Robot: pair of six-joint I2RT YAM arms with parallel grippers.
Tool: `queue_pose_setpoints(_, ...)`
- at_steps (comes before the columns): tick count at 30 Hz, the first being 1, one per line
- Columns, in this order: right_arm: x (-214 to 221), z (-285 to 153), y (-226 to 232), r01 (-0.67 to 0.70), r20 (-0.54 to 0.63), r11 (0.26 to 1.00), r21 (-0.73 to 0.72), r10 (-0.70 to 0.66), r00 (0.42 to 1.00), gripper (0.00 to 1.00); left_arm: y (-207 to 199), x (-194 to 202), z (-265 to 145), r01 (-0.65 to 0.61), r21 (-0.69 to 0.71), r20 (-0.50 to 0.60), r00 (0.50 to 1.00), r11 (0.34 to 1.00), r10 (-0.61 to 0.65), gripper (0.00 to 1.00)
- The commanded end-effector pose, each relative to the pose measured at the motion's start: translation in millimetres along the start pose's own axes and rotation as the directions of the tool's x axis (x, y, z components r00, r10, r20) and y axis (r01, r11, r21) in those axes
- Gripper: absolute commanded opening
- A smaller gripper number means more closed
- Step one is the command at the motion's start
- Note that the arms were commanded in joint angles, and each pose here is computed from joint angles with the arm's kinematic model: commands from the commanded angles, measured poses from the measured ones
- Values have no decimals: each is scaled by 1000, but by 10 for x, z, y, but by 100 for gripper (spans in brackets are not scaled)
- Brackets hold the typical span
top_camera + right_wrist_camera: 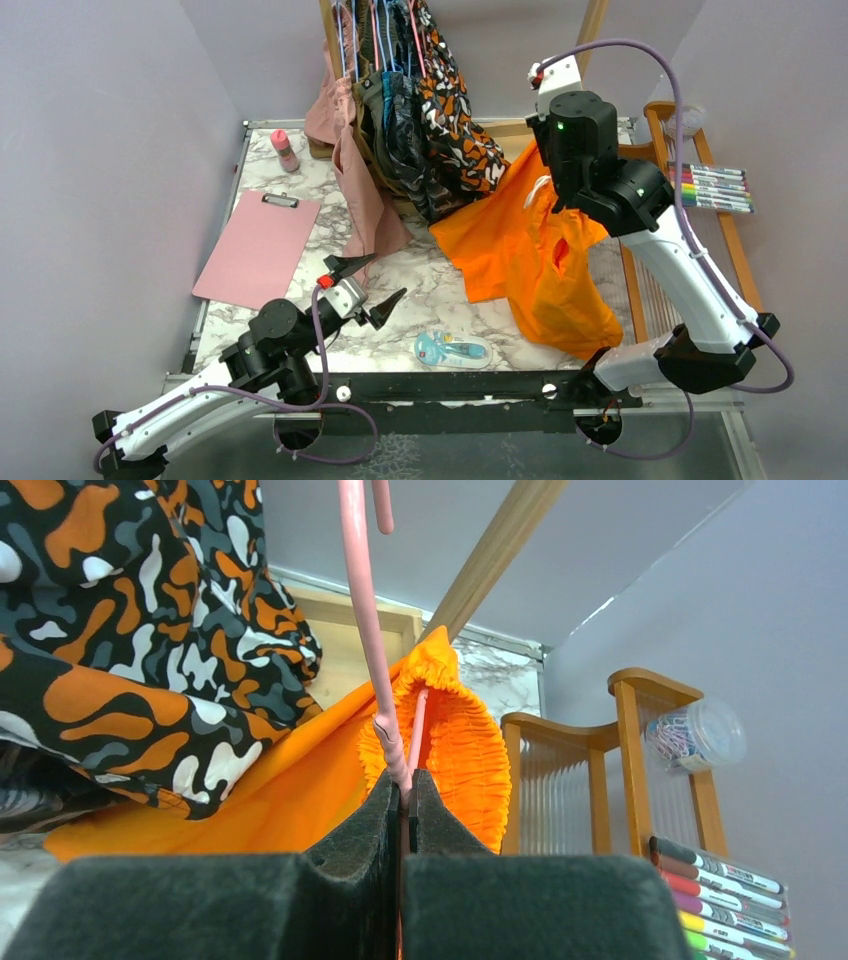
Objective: Place the shorts on the hanger
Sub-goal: Place the hanger at the clothesline.
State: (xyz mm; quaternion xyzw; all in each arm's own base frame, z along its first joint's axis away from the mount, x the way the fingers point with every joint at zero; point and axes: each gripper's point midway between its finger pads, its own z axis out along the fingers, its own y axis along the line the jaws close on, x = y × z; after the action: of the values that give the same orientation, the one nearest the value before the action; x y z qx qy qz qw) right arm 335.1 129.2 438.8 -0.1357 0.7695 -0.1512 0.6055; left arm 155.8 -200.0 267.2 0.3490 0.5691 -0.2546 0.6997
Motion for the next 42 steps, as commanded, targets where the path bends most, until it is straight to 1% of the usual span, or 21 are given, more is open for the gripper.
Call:
queue_pose_setpoints(1,-194,-297,-334,-69,94,998,6,69,993,1,100,-56,6,53,-69,56,997,996,-49,83)
queue_pose_setpoints(5,-160,-565,-441,-90,117,993,-75,99,988,1,160,-15,14,54,-108,40,998,993,-50,82)
queue_pose_setpoints(9,-172,-769,-667,-115,147,991,-63,123,981,1,225,39,2,58,-150,29,998,987,-54,82)
queue_pose_setpoints(16,-403,-1123,-1108,-210,287,977,-37,212,934,1,332,100,-16,55,-216,12,998,975,-54,82)
queue_pose_setpoints(20,-483,-1155,-1258,-227,329,973,29,205,922,1,369,126,-15,49,-239,0,999,970,-50,82)
queue_pose_setpoints(27,-701,-1096,-1324,-240,382,965,103,185,905,1,389,148,-14,49,-253,-11,998,966,-54,82)
queue_pose_setpoints(32,-912,-970,-1152,-219,407,973,71,172,897,1,383,151,-18,46,-248,-12,999,968,-51,82)
queue_pose_setpoints(42,-1268,-313,-340,-108,403,994,-3,100,910,1,262,95,-1,75,-180,14,997,981,-74,82)
